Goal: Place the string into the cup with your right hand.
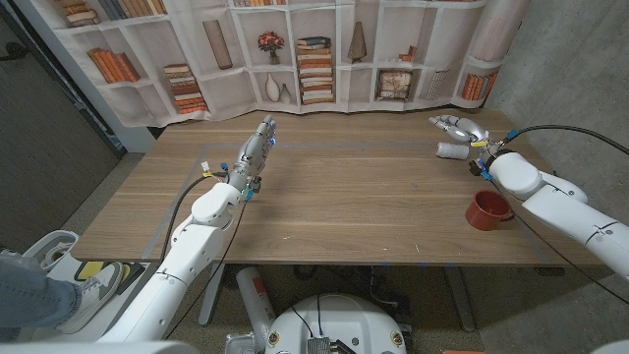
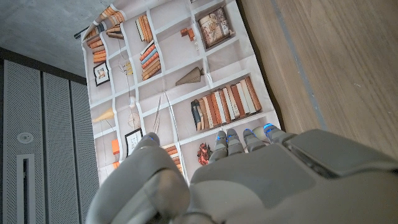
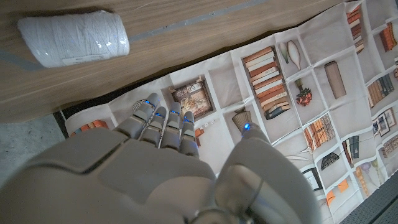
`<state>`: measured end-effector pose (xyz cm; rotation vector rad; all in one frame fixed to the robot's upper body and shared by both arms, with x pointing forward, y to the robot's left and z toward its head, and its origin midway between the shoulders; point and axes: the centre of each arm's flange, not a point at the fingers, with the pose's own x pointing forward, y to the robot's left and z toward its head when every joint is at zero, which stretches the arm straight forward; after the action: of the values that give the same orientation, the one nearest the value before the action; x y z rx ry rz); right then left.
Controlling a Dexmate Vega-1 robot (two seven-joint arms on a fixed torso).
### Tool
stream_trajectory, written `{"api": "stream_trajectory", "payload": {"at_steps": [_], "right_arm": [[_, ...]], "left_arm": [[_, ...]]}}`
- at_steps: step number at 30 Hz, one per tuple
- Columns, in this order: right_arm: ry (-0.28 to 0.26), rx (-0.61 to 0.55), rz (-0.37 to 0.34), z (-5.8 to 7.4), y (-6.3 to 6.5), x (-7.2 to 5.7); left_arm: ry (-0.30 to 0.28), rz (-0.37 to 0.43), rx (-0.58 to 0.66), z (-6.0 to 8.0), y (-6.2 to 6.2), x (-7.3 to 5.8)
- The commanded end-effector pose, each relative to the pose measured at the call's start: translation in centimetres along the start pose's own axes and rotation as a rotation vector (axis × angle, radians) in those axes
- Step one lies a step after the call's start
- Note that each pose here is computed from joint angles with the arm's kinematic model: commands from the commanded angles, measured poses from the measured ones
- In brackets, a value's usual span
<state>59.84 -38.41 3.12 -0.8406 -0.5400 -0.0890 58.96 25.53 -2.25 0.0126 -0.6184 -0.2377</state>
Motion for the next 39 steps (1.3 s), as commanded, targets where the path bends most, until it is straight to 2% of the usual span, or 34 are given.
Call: {"api": "stream_trajectory", "payload": {"at_steps": [1, 10, 23, 39], "right_arm": [[0.042, -0.055, -0.028, -0.8, -1.3, -0.1], [0.048, -0.105, -0.035, -0.4, -1.6, 0.1], [0.059, -0.183, -0.023, 0.4, -1.3, 0.9], [0.082, -0.262, -0.012, 0.5, -1.2, 1.7]], "left_arm": [[-0.006, -0.003, 0.001, 0.2, -0.1, 0.2], [-0.011, 0.002, -0.002, 0.0, 0.1, 0.2], [-0.017, 0.008, -0.007, 0.0, 0.8, 0.1], [-0.016, 0.012, -0.009, -0.1, 1.0, 0.4]]}}
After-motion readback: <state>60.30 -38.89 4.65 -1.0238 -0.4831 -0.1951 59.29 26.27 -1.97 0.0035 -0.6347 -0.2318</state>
